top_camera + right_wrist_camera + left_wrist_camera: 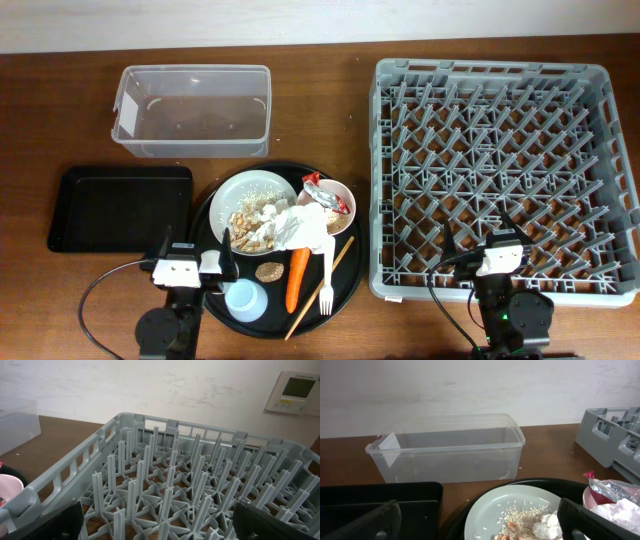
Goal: Sort waste into correct bins and load items into the dishwasher rack
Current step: 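Move the left gripper toward the crumpled white tissue on the plate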
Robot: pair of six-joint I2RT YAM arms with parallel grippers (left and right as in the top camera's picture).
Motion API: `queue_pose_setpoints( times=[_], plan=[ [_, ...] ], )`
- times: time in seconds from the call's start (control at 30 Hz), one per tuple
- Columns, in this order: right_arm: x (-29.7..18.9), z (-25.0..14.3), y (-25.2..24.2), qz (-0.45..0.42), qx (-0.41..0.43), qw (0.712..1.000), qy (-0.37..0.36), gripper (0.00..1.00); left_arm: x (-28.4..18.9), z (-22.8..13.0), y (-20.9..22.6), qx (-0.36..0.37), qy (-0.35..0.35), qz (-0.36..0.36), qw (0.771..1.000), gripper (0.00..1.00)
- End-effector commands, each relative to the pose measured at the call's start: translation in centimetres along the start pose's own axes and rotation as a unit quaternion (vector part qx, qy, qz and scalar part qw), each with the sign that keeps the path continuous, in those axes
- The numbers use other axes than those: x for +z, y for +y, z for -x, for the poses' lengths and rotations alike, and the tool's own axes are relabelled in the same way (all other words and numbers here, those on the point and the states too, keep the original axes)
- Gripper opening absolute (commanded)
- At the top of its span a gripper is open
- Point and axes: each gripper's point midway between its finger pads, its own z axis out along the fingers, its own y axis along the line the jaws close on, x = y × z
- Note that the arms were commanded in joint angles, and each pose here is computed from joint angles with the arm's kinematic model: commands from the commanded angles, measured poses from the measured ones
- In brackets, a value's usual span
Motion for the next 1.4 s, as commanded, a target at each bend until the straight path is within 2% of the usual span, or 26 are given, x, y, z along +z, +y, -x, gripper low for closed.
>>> queue_pose_setpoints(
  times=[0.0,0.77,0.83,0.9,1.1,1.27,1.37],
  plan=[
    [0.0,-0.3,-0.1,-0.002,-0.001,1.0,0.003,0.98,0.0,-0.2,-0.2,0.01,0.001,-0.005,1.0,0.99],
    [0.0,-0.2,-0.1,-0.001,0.0,1.0,0.002,0.98,0.0,-0.2,-0.2,0.01,0.001,-0.005,1.0,1.0],
    [-0.1,0.1,-0.1,-0.002,0.073,0.997,0.0,0.98,0.0,-0.1,-0.2,0.009,0.0,-0.006,1.0,0.99],
    [-0.5,1.3,-0.2,0.0,0.083,0.997,0.002,0.98,-0.4,1.2,-0.3,0.009,-0.005,-0.007,1.0,0.99],
    [-3.6,4.9,-0.4,0.002,0.086,0.994,0.067,0.98,-1.6,4.0,-0.2,0.009,0.093,-0.01,0.996,0.99],
    [-2.9,5.2,-0.5,0.008,0.092,0.975,0.204,0.98,0.6,5.0,-1.2,0.001,0.225,-0.044,0.973,0.99],
    [-2.5,4.1,-0.4,0.012,0.096,0.938,0.332,0.98,1.5,5.1,-1.5,-0.004,0.316,-0.052,0.947,0.99]
  ],
)
